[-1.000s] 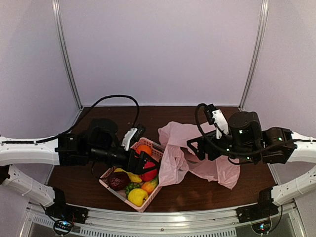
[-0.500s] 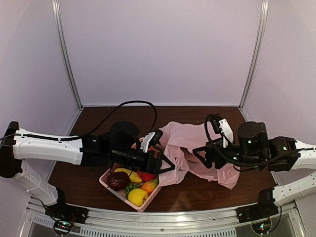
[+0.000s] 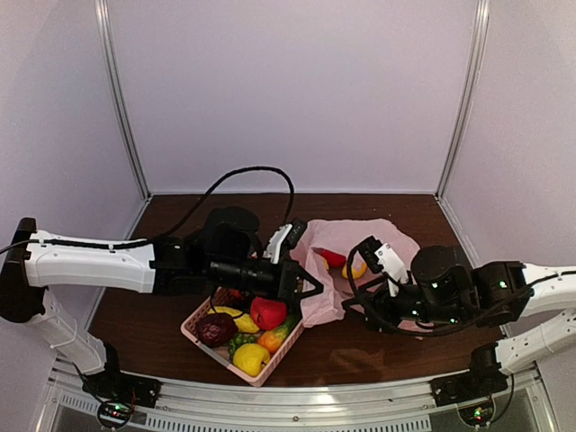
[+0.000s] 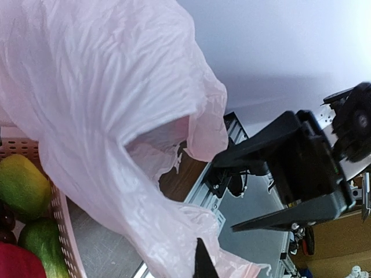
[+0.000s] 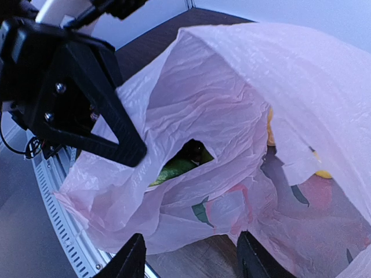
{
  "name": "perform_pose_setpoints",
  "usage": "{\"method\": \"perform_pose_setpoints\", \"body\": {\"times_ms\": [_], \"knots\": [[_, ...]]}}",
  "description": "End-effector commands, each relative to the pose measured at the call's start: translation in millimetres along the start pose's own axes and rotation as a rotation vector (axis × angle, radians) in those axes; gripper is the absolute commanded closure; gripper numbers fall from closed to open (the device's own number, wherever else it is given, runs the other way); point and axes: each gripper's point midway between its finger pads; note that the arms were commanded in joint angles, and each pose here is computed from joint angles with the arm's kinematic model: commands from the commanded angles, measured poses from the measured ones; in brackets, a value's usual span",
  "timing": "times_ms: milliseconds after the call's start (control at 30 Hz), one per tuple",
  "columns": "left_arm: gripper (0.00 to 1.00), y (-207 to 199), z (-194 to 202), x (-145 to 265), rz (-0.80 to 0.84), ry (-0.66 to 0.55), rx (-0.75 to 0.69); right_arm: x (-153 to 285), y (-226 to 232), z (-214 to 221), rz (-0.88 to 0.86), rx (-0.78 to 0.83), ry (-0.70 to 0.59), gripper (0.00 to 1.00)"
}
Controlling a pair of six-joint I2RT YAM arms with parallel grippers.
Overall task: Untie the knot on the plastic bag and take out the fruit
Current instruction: Adjust the bag handles for the takeout bag.
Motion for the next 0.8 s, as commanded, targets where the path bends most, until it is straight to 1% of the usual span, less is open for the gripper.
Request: {"method": "perform_pose_setpoints", "body": {"times_ms": [0, 100, 400, 600, 767], "knots": [[1.00, -7, -15, 3, -0.017, -0.029, -0.046, -12, -9, 20, 0.067, 0.071, 0.067, 0.48], [1.00, -7, -19, 7, -0.035, -0.036, -0.057, -20, -18, 31, 0.123, 0.096, 0.106, 0.50], [1.00, -7, -20, 8, -0.051, -0.022, -0.076, -30, -41, 52, 0.232, 0.155, 0.210, 0.51], [1.00, -7, -18, 8, -0.045, -0.016, -0.081, -37, -59, 63, 0.282, 0.135, 0.289, 0.53], [1.00, -7, -18, 10, -0.051, -0.017, -0.098, -44, -74, 66, 0.278, 0.081, 0.350, 0.53]]}}
Point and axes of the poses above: each gripper's point midway between its finger pads, its own x axis back along the fingers, its own y axis along the line the jaws close on, z = x × y, and after that the axes turned 10 degrees about -x, right-handed
